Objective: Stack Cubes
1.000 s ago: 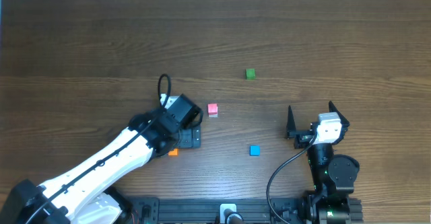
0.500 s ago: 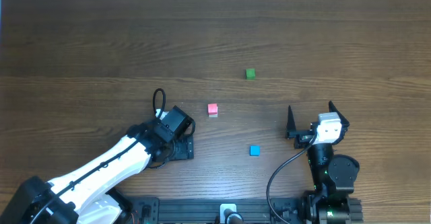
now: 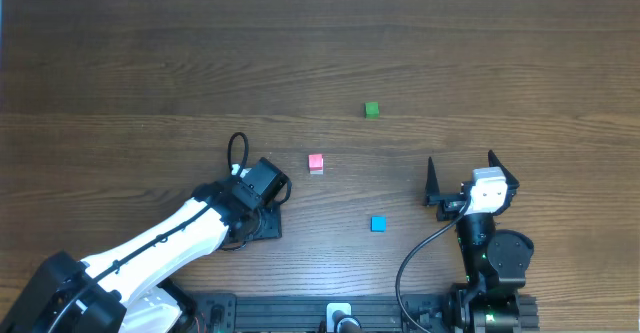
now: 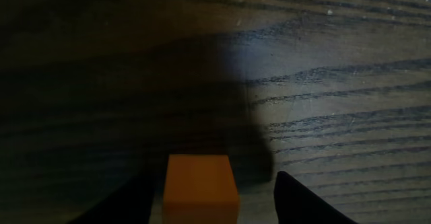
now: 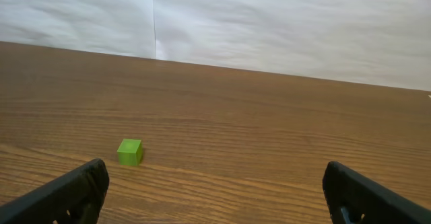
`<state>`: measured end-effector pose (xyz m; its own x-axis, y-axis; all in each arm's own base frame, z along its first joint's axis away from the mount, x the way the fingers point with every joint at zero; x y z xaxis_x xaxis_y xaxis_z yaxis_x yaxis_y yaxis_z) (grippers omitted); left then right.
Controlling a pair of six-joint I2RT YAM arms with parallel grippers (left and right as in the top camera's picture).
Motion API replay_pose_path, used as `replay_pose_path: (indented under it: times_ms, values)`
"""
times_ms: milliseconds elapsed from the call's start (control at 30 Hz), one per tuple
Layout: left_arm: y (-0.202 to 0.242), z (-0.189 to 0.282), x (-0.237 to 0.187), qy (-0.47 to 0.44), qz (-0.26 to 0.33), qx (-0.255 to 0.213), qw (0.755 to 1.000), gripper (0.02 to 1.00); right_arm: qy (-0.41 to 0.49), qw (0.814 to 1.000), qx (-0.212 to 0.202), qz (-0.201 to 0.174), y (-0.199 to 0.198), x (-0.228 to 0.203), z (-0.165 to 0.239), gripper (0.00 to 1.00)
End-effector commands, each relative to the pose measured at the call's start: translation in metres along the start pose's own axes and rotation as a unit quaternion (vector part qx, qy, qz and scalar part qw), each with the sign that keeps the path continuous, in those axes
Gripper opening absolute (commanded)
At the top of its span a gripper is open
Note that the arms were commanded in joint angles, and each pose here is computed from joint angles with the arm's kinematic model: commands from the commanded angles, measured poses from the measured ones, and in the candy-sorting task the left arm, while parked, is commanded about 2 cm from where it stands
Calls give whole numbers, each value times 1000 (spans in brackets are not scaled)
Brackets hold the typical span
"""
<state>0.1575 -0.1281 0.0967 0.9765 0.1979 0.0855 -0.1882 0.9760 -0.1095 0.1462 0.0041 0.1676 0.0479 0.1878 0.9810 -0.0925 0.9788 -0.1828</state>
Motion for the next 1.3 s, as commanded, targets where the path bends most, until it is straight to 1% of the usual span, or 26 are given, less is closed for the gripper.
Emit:
replay_pose_path:
  times_ms: [33,67,333,467,733,933,1000,1133,1200,1300]
  values:
    - [3,-3,-1,5,10,6,1000,549,0,1000,-1,2,0,-2,0,993]
    - [3,-3,-1,2,11,8,1000,524,0,1000,-1,2,0,-2,0,991]
    - [5,-3,0,-3,17,15,1000,430,0,1000,-1,2,0,-2,0,991]
    - [6,-3,0,-7,30,24,999,325,0,1000,-1,2,0,-2,0,991]
    - [6,-3,0,-6,30,24,999,264,0,1000,-1,2,0,-2,0,993]
    - [4,-1,2,-10,38,20,999,178,0,1000,-1,2,0,-2,0,993]
    - [-4,9,9,-21,40,16,999,145,0,1000,-1,2,0,-2,0,993]
    - [-24,39,30,-45,40,20,998,126,0,1000,-1,2,0,-2,0,991]
    - [-43,64,49,-50,40,35,997,119,0,1000,-1,2,0,-2,0,991]
    - [-66,83,70,-49,39,51,997,117,0,1000,-1,2,0,-2,0,993]
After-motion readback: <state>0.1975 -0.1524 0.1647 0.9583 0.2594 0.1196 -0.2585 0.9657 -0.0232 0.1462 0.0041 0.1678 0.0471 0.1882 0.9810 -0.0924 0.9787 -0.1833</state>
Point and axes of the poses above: each gripper's point midway between its finger pads, its own z axis back along the fingers, its own y axis along the line the jaws close on, x = y × z, the point moved 10 cm from there along z, back along the fingers, and after that the axes turned 6 degrees about z, right-handed, at the moved point
